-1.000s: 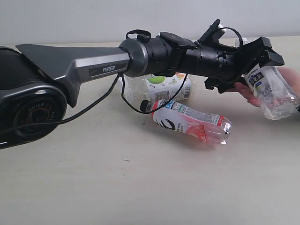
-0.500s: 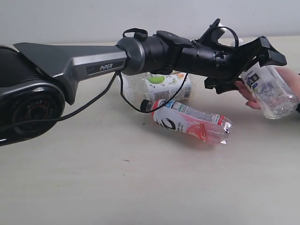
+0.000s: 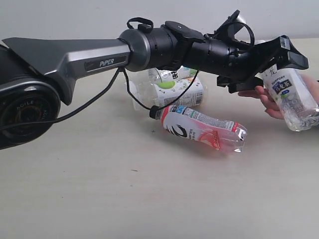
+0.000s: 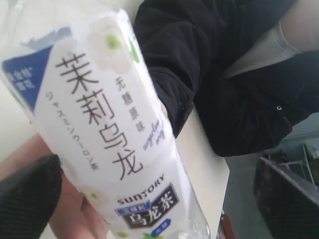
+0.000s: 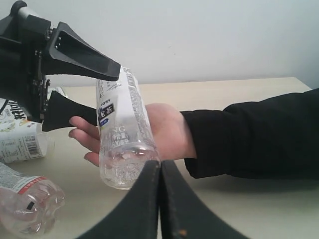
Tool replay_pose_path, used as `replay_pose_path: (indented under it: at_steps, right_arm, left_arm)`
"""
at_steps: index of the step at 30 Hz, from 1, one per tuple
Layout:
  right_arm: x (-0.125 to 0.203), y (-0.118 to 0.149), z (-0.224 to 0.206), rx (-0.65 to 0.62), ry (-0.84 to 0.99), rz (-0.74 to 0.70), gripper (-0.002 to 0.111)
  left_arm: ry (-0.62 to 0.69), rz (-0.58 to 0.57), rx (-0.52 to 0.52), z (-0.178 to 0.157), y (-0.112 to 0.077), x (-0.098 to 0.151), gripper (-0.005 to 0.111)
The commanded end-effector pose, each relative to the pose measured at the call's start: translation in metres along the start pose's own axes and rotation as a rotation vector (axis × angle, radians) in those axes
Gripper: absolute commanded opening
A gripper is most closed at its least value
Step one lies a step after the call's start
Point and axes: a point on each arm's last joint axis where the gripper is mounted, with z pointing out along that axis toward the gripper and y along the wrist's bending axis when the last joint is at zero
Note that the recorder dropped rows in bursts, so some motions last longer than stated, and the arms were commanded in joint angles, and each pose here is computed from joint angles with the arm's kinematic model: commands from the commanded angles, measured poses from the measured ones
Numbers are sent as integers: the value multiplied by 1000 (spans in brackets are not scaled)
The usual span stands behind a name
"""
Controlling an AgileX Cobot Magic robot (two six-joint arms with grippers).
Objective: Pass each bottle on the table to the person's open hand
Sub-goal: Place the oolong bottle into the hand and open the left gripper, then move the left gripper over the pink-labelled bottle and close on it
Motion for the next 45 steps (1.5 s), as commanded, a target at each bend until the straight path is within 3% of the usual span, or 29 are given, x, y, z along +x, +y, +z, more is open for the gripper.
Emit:
replay_pose_path:
  at_steps: [1,11,17,20,26,31,34,39,41,45]
  right_arm:
    - [0,0,0,5,-10,-13,0]
    - [0,0,0,5,-10,-13,0]
    - [0,0,0,5,-10,-13,0]
    - [0,0,0,5,-8,-13,0]
    - [0,0,0,5,-8,-13,0]
    - [0,0,0,5,-8,-13,0]
    - [0,0,0,5,-8,-13,0]
    - [0,0,0,5,-8,-13,0]
    - [0,0,0,5,-8,-13,0]
    - [0,0,0,5,-8,-13,0]
  left_arm:
    - [11,11,24,-12,-5,-10,101]
    - [127,-17,87,-41,11,-21,101]
    - [188,37,29,-57,16,-25,95]
    - [216,81,-37,-64,12,-27,74]
    - [292,224,-106,-84,-11,-28,2]
    - [373,309,-204,-98,-26,-26,0]
    - [422,385,-373,-104,-29,-22,0]
    - [546,646,-680,-107,-42,-9,0]
    - [612,718,-727,-103,-49,0,0]
    - [701,850,-703,-92,-61,16,0]
